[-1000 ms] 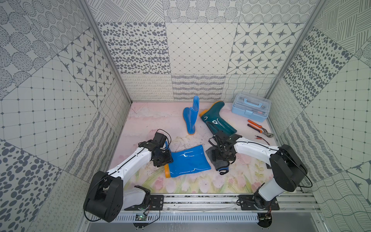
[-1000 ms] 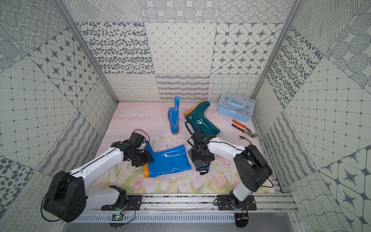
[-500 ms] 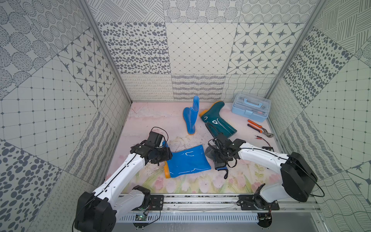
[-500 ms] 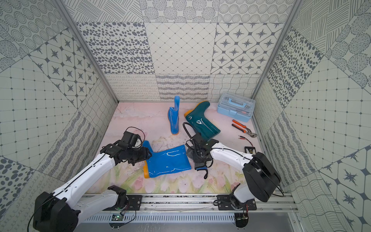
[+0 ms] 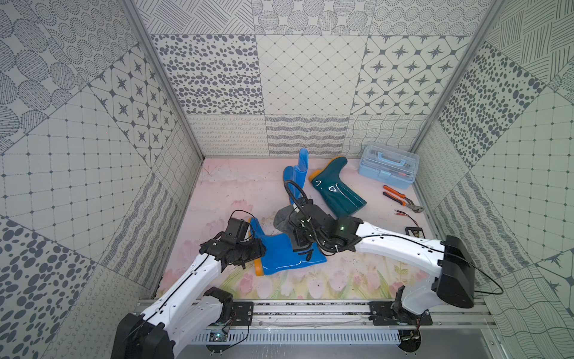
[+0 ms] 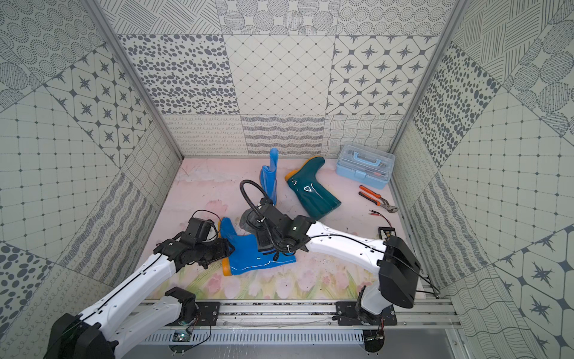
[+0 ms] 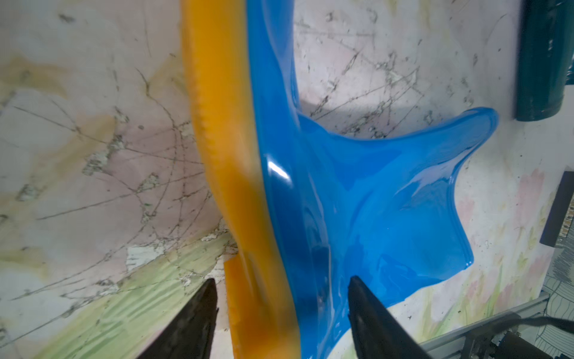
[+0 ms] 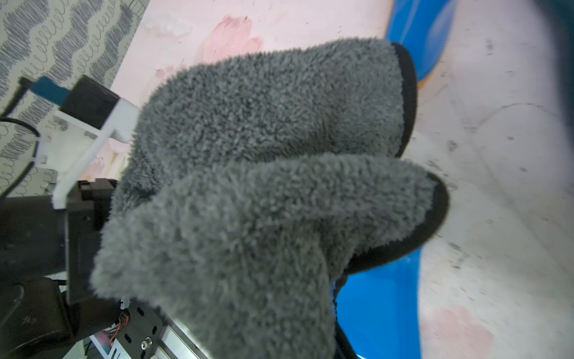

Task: Wipe the rubber boots with a cloth
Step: Wipe the dirt off the rubber boot.

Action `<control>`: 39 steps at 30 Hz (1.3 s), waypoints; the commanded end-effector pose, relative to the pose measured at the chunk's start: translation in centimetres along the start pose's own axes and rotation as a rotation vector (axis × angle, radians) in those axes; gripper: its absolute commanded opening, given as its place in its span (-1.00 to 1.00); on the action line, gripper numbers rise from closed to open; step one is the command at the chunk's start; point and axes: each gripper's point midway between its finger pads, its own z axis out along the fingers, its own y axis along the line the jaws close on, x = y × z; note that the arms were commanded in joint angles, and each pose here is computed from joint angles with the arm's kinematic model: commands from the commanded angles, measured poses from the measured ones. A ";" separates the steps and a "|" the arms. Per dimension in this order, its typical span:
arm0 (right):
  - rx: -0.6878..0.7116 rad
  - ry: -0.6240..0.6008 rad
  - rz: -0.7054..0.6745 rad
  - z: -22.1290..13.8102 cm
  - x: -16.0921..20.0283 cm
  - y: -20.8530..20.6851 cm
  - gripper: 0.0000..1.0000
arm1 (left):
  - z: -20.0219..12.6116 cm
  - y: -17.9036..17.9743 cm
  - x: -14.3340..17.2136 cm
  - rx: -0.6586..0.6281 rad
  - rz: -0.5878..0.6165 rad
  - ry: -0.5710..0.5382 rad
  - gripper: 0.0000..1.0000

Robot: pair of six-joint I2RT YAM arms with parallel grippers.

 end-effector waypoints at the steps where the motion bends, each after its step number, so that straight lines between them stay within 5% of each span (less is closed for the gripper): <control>1: -0.056 0.033 0.020 3.0 0.0 1.9 -1.00 | 1.5 -1.4 -0.1 0.070 0.014 0.052 0.29; 4: -0.048 0.122 0.027 5.8 2.3 1.6 -1.00 | 2.3 -1.6 0.5 0.086 0.054 0.101 -0.02; 7: -0.043 0.215 0.103 7.3 5.4 0.0 -1.00 | 2.7 -2.3 0.9 0.113 0.071 0.136 -0.73; 9: -0.040 0.248 0.191 7.3 7.6 -1.6 -1.00 | 2.8 -2.7 1.1 0.124 0.084 0.149 -1.00; 14: 0.103 0.270 0.292 4.2 12.5 -7.4 -1.00 | 2.8 -4.0 2.6 0.151 0.156 0.194 -1.00; 18: 0.164 0.215 0.304 0.6 12.8 -9.8 -1.00 | 3.0 -4.7 4.0 0.141 0.203 0.241 -1.00; 22: 0.133 0.141 0.265 -0.6 10.0 -8.7 -1.00 | 3.1 -5.1 4.3 0.088 0.217 0.262 -1.00; 26: 0.025 0.162 0.218 2.5 7.7 -4.9 -1.00 | 3.3 -5.8 4.1 0.091 0.217 0.264 -0.98; 30: -0.085 0.194 0.228 6.3 6.2 -1.3 -1.00 | 2.7 -5.1 3.5 0.042 0.226 0.225 -0.22; 32: -0.101 0.201 0.242 7.2 5.9 -0.8 -1.00 | 1.8 -5.0 3.1 0.043 0.230 0.178 -0.05; 39: 0.039 0.315 0.345 8.3 11.9 -6.9 -1.00 | 1.2 -5.2 3.6 0.158 0.153 0.090 -0.02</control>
